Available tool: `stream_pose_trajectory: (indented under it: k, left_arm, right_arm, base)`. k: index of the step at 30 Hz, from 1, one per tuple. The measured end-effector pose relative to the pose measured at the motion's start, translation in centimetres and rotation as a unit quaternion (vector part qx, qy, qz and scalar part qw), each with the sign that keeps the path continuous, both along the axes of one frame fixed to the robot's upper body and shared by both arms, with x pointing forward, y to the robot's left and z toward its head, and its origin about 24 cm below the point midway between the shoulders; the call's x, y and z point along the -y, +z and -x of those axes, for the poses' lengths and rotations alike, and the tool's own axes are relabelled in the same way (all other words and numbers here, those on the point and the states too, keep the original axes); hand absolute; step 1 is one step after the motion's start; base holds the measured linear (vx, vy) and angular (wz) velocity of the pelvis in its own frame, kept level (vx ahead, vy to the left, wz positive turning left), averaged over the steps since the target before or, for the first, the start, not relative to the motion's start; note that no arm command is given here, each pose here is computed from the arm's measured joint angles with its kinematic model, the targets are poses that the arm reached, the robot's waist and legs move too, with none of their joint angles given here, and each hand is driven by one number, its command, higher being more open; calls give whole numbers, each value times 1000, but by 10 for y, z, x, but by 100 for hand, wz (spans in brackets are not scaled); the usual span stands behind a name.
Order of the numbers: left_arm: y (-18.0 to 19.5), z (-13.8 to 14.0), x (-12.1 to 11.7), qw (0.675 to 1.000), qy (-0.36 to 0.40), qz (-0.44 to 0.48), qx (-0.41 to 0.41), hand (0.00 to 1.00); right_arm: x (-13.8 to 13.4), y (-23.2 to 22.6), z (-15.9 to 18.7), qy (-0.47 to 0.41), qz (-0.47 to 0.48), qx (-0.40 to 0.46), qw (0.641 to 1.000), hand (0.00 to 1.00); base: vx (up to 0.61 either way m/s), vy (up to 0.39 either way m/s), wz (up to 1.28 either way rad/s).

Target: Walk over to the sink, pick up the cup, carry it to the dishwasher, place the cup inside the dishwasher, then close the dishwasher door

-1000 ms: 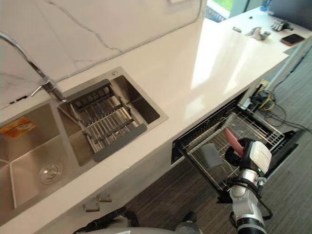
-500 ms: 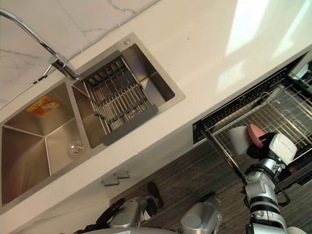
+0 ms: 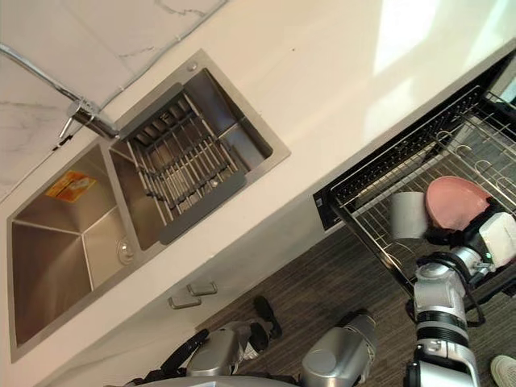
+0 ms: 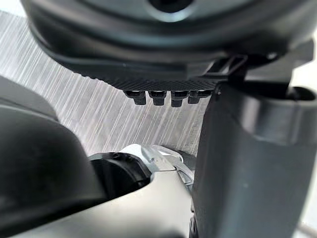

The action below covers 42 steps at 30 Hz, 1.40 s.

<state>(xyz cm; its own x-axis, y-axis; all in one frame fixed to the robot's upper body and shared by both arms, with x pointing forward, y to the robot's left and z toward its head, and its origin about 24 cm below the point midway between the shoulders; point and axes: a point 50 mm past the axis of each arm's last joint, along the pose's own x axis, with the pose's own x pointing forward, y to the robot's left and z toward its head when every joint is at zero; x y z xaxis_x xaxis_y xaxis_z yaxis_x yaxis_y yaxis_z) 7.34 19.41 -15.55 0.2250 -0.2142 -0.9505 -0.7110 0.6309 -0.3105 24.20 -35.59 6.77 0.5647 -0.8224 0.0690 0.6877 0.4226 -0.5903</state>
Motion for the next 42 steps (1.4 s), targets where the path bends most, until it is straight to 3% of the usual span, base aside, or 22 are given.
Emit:
stream_pose_trajectory:
  k: [7, 12, 15, 17, 20, 22, 26, 32, 38, 42]
  left_arm:
    - [2, 3, 6, 998, 44, 44, -2, 100]
    - [0, 17, -8, 997, 69, 11, -45, 100]
    - [-2, 29, -13, 992, 94, 0, -82, 100]
    - [-3, 38, -13, 989, 107, -2, -105, 100]
    - [-6, 45, -9, 985, 122, -1, -123, 100]
    - [-9, 46, -2, 984, 128, -3, -124, 100]
    - [-11, 47, 4, 986, 123, -15, -115, 100]
    - [-10, 42, -7, 993, 66, -73, -68, 100]
    - [-10, 41, -12, 993, 22, -106, -45, 100]
    - [-10, 40, -15, 993, 19, -115, -30, 100]
  right_arm:
    - [-16, 33, 17, 93, -39, 163, 982, 100]
    - [29, 22, 87, -54, -80, 293, 951, 100]
    - [47, -10, 129, -133, -161, 364, 908, 100]
    - [45, -44, 153, -172, -222, 392, 876, 100]
    - [17, -109, 180, -234, -344, 416, 808, 100]
    - [-18, -141, 173, -223, -431, 417, 769, 100]
    - [-62, -151, 124, -71, -533, 360, 762, 100]
    - [-63, -146, 102, 11, -541, 307, 783, 100]
    - [-58, -143, 82, 86, -525, 196, 824, 100]
    - [-64, -145, 72, 112, -538, 152, 822, 100]
  base:
    - [-7, -20, -42]
    - [46, -28, -30]
    - [47, 19, -32]
    - [41, 29, -24]
    - [-15, 9, -6]
    - [-67, 38, 13]
    - [-97, 32, 39]
    - [-116, 31, 36]
    - [-42, 41, 39]
    - [2, 31, 31]
